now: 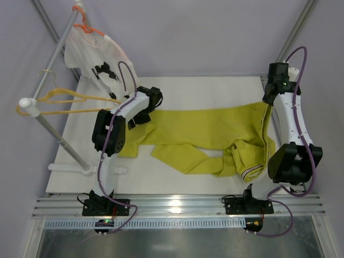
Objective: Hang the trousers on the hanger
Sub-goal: Fold the trousers
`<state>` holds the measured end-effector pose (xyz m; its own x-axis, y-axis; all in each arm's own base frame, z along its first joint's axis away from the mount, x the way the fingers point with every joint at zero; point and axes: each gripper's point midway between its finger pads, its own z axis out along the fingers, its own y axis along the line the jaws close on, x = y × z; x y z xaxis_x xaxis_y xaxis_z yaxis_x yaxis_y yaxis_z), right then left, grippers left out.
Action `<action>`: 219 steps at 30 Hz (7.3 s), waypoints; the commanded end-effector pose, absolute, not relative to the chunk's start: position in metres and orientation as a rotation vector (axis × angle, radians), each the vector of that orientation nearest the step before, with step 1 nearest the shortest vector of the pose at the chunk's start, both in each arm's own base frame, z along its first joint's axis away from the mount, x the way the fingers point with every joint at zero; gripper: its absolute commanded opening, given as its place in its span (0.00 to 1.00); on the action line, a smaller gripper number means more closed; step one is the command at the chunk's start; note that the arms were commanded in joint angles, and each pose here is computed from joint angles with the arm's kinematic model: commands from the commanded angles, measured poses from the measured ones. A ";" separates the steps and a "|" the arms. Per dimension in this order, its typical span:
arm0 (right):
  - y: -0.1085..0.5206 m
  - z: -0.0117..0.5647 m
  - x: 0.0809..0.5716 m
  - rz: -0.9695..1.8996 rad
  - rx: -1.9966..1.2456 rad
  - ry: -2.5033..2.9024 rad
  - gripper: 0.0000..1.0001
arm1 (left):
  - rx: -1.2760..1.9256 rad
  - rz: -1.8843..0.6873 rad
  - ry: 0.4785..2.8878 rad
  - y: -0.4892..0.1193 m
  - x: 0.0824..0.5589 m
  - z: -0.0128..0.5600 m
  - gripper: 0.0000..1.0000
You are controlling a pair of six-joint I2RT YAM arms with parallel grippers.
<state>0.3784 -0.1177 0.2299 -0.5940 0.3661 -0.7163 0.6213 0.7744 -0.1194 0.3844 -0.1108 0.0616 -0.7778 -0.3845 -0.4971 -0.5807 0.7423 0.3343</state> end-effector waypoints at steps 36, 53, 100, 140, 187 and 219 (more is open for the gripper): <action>-0.120 0.286 0.396 -0.429 0.738 2.130 0.04 | -0.964 0.800 2.307 -0.045 0.383 0.090 0.01; -0.162 0.282 0.454 -0.644 0.828 2.023 0.04 | -1.116 0.828 2.241 -0.001 0.402 0.101 0.01; -0.136 0.232 0.535 -0.273 0.669 2.041 0.38 | -1.273 1.026 2.076 0.067 0.410 0.115 0.61; 0.019 0.116 0.372 0.450 0.942 2.407 0.52 | -0.587 0.765 2.484 -0.093 0.345 0.107 0.82; 0.012 0.078 0.345 0.340 1.010 2.482 0.59 | -0.195 0.328 2.542 -0.155 0.330 0.136 0.85; -0.054 0.056 0.324 -0.120 0.994 2.484 0.04 | -0.107 0.335 2.530 -0.162 0.384 0.110 0.84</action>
